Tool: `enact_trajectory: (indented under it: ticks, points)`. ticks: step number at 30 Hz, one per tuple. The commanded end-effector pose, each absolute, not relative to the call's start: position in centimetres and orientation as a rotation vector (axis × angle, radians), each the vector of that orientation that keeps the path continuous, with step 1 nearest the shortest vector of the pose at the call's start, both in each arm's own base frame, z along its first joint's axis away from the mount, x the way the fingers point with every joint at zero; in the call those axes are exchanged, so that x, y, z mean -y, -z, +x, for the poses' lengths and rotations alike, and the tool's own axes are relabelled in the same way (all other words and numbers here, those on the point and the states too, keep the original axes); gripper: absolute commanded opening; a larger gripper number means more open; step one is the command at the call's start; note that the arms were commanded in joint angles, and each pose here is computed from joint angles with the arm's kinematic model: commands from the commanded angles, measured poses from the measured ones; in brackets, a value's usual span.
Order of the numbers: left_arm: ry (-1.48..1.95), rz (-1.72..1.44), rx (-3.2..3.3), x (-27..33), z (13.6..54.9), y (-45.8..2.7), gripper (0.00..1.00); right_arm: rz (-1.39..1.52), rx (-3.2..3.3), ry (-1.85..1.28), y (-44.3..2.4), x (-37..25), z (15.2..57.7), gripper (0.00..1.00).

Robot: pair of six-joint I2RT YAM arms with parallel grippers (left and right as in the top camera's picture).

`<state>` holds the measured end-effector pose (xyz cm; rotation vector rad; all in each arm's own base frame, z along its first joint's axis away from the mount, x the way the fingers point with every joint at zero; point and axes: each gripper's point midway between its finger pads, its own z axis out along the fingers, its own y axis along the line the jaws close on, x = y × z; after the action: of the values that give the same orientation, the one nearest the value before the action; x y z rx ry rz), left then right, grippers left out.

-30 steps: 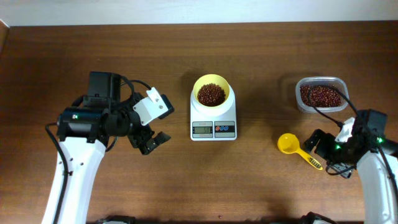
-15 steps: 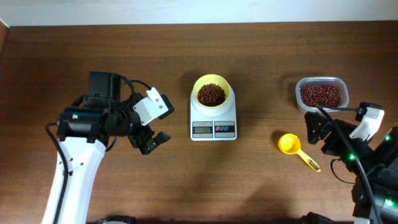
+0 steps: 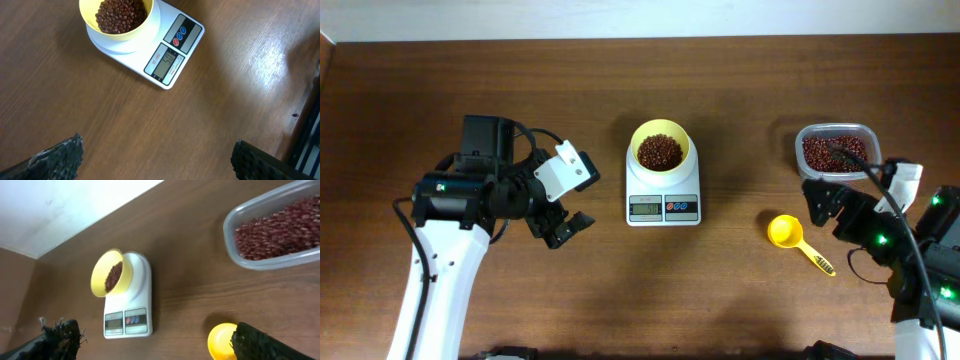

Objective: Scoop item into bowl and weigh 50g on scale
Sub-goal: 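Open the right gripper and release the scoop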

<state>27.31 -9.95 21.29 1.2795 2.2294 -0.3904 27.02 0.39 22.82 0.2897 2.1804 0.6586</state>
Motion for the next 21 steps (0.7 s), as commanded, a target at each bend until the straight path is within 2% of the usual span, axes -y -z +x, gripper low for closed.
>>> enact_trajectory:
  ticks: [1, 8, 13, 15, 21]
  points:
    - [0.398, 1.296, -2.201, 10.2, 27.4, -21.6, 0.99, -0.035, -2.125, -0.678, -24.6, -3.0, 25.2, 0.99]
    - [0.398, 1.297, -2.201, 10.2, 27.4, -21.6, 0.99, -0.221, -2.084, -0.63, -25.2, -4.9, 21.9, 0.99]
    - [0.398, 1.296, -2.201, 10.2, 27.4, -21.6, 0.99, -0.333, -2.035, -0.653, -24.6, -6.9, 20.7, 0.99]
    - [0.398, 1.296, -2.201, 10.2, 27.4, -21.6, 0.99, -0.45, -1.972, -0.579, -24.6, -8.1, 20.3, 0.99]
    - [0.398, 1.296, -2.201, 10.2, 27.4, -21.6, 0.99, -0.548, -1.8, -0.516, -24.7, -9.6, 20.2, 0.99]
